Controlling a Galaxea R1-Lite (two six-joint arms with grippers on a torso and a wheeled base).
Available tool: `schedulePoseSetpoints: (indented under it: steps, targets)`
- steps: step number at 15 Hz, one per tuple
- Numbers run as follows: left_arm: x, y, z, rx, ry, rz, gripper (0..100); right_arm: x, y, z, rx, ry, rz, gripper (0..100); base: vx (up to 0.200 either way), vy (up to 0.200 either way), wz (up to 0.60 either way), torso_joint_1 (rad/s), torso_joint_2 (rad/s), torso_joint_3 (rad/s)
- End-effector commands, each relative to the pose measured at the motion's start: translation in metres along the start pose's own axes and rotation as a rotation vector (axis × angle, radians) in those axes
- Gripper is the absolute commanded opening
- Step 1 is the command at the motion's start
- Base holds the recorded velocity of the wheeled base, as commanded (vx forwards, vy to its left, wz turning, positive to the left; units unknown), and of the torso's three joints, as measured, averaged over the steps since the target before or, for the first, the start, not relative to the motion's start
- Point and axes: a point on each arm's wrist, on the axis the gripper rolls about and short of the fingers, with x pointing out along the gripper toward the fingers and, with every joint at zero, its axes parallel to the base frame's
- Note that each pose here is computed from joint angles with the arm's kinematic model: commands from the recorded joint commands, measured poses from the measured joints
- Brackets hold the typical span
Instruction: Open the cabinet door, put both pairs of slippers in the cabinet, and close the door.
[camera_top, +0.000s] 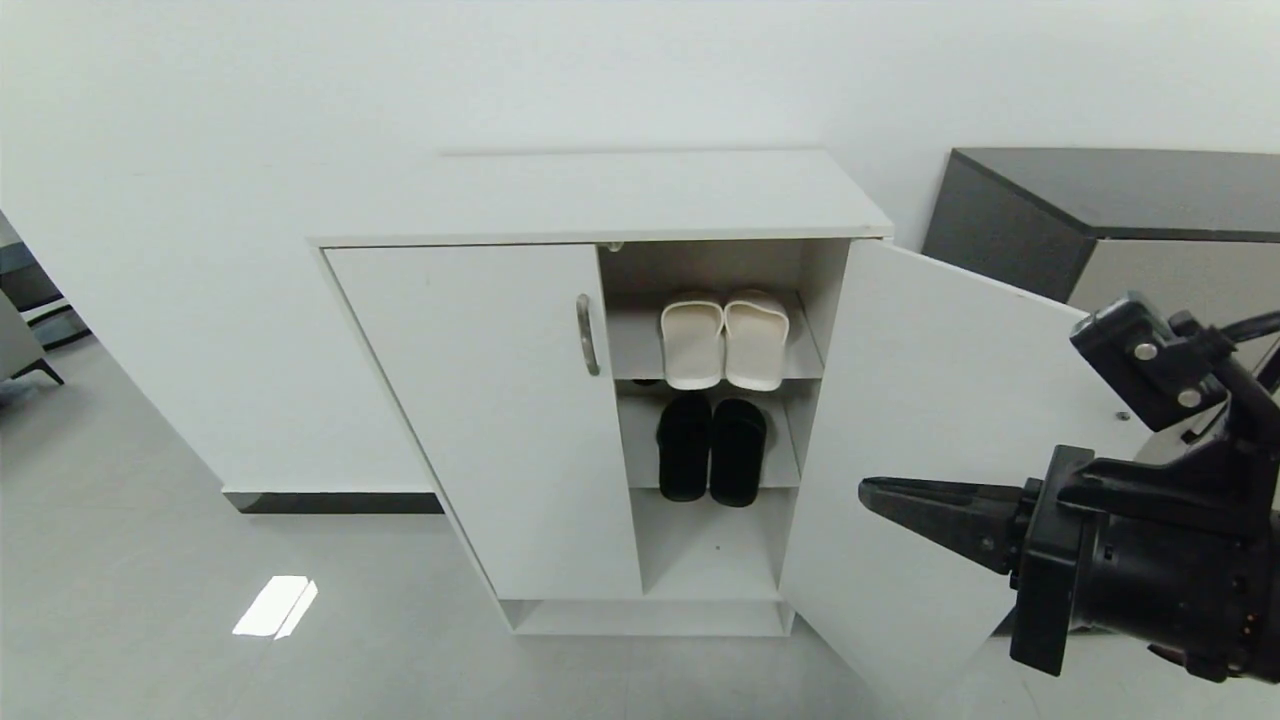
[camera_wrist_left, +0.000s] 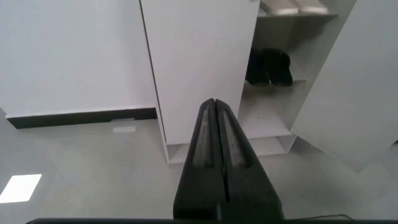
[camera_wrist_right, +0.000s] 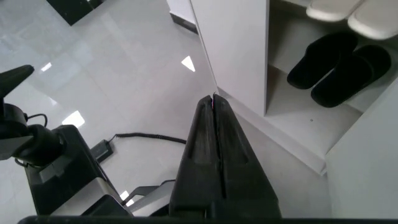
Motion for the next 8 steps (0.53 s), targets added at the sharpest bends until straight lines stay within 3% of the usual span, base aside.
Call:
schedulePoseSetpoints:
  steps: [1,8]
  targets:
    - [0.0001,0.0,0.0,0.0,0.001,0.0,0,0.0004,0.0001,-0.0015,0.0,0.006,0.001,0,0.0,0.0,0.0,0.203,-0.48,-0.276]
    - [0.0,0.0,0.0004,0.0,0.0,0.0,0,-0.0003,0.0042,-0.0026,-0.004,0.009,0.019,0,0.0,0.0,0.0,0.217,-0.5,-0.286]
